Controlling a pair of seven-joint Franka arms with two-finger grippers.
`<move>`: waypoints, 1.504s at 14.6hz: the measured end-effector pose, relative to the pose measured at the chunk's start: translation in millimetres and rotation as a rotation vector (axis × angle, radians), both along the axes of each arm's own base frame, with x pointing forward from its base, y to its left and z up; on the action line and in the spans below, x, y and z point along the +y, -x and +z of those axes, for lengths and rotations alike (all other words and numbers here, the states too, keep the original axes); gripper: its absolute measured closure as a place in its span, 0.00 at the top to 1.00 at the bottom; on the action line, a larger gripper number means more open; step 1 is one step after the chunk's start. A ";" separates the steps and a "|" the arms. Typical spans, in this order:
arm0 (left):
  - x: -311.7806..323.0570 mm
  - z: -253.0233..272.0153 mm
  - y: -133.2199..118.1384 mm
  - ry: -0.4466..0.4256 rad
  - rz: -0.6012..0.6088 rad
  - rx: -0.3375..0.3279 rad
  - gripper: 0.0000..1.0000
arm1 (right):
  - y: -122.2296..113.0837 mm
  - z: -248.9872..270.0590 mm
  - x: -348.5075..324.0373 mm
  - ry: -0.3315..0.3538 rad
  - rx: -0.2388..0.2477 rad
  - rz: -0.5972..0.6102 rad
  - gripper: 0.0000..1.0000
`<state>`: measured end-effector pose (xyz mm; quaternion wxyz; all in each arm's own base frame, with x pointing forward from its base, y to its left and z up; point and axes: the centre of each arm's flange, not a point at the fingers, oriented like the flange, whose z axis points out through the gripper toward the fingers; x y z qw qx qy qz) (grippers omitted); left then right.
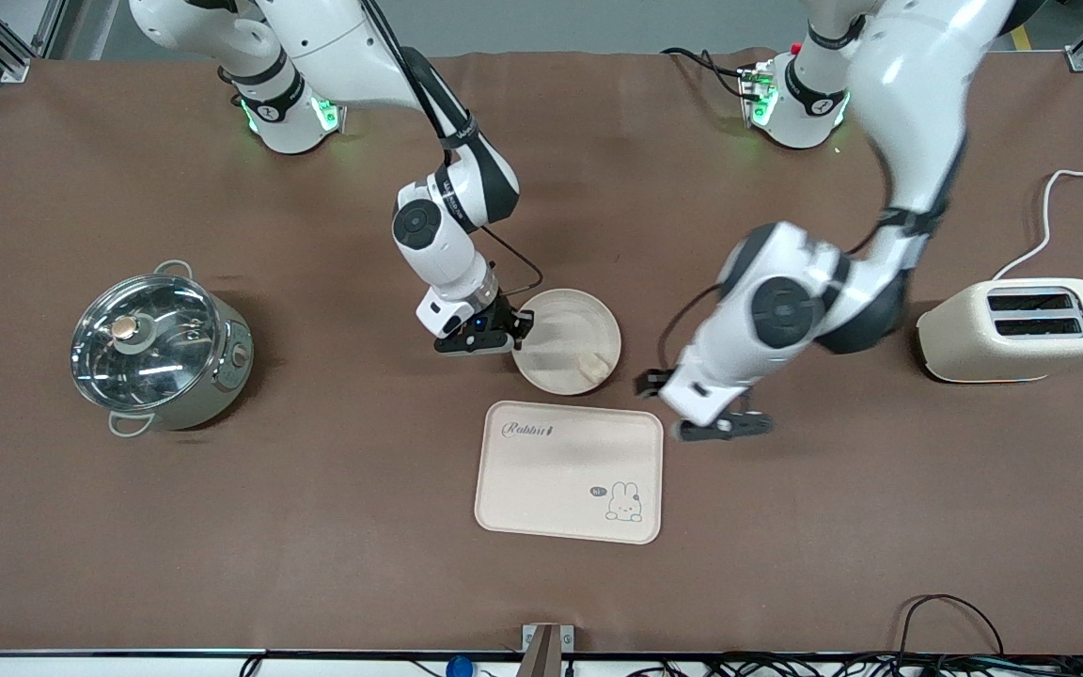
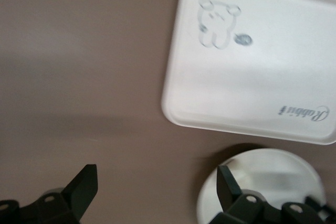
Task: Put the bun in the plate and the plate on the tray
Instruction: 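Slide the plate onto the tray with the right gripper while the left gripper withdraws, then open the right gripper to release the plate on the tray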
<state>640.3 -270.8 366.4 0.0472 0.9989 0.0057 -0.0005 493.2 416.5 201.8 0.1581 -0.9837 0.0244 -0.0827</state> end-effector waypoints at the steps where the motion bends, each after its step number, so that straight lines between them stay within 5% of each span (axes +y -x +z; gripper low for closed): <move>1: 31.5 25.3 -6.3 -0.015 -0.042 -0.017 1.00 | -10.7 7.9 -3.1 -0.012 -0.015 -0.014 0.06; 4: 103.9 98.7 -3.6 -0.064 -0.106 -0.039 1.00 | -55.7 41.1 -17.6 -0.059 -0.051 -0.065 0.06; 10: 120.4 245.0 67.9 -0.151 -0.103 -0.065 1.00 | -129.3 49.8 -35.9 -0.096 -0.066 -0.115 0.06; 15: 159.6 271.6 86.1 -0.156 -0.087 -0.040 1.00 | -145.9 -4.6 -16.4 -0.082 -0.068 -0.101 0.06; 22: 218.7 263.2 87.5 -0.102 -0.106 -0.001 1.00 | -156.4 -11.8 -15.1 -0.087 -0.084 -0.104 0.06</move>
